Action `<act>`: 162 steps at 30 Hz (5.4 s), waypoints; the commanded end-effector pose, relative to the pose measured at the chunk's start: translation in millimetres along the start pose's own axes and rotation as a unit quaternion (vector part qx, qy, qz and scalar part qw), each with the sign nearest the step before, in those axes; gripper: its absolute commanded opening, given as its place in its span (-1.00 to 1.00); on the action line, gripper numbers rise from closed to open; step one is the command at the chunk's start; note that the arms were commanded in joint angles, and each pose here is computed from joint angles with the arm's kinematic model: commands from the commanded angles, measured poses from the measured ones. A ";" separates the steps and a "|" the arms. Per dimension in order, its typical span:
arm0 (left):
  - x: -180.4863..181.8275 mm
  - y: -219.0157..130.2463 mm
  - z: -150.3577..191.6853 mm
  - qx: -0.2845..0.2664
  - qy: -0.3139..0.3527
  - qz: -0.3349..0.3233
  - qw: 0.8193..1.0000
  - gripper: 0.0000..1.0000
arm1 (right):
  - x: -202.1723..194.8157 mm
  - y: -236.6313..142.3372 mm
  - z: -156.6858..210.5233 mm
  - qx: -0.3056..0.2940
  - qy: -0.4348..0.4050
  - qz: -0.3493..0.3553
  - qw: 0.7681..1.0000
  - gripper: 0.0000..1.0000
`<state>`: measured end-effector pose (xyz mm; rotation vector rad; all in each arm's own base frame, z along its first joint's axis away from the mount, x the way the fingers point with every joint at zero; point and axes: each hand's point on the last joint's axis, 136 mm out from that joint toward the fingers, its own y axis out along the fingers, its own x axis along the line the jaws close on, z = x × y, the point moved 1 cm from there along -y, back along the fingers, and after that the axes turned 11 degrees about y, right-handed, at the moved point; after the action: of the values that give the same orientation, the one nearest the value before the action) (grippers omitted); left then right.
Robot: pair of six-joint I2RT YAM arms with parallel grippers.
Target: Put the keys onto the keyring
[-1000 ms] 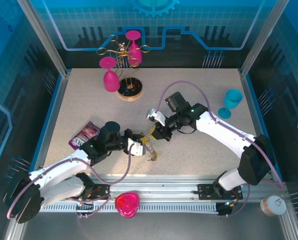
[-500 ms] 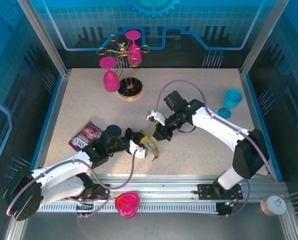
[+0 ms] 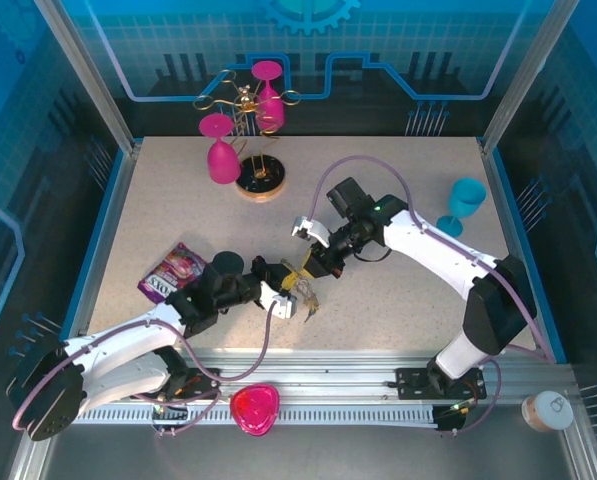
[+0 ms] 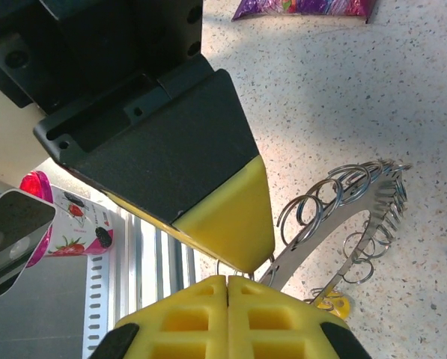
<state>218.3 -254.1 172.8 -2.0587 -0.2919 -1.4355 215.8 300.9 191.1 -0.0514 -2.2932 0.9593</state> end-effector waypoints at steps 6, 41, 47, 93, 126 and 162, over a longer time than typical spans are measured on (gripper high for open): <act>9.6 0.1 -4.3 -0.007 0.016 -0.023 1.000 -1.00 | -4.4 -0.8 -5.9 0.001 0.008 0.010 1.000 -1.00; 45.2 -11.2 -19.3 -0.086 -0.280 -0.078 0.953 -1.00 | -30.0 -52.9 -19.9 -0.118 0.021 0.146 0.982 0.01; 49.9 -20.2 -16.5 -0.144 -0.419 -0.065 0.894 -1.00 | -26.2 -74.7 -13.1 -0.218 -0.074 0.213 0.949 -0.02; 57.8 -20.9 -15.4 -0.227 -0.521 -0.034 0.822 -1.00 | 17.0 -20.1 -2.5 -0.237 -0.336 0.134 0.902 -0.77; 60.7 -22.8 -18.7 -0.225 -0.457 -0.043 0.860 -1.00 | 32.7 -43.7 -1.6 -0.254 -0.250 0.083 0.931 -0.44; 52.9 -12.6 -3.2 -0.184 -0.481 -0.048 0.856 -0.51 | 14.3 -29.8 -13.4 -0.220 -0.210 0.082 0.949 -1.00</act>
<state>222.7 -255.2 214.6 -3.0229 -0.4847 -0.3159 215.7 294.1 215.6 -0.2231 -2.8728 0.4962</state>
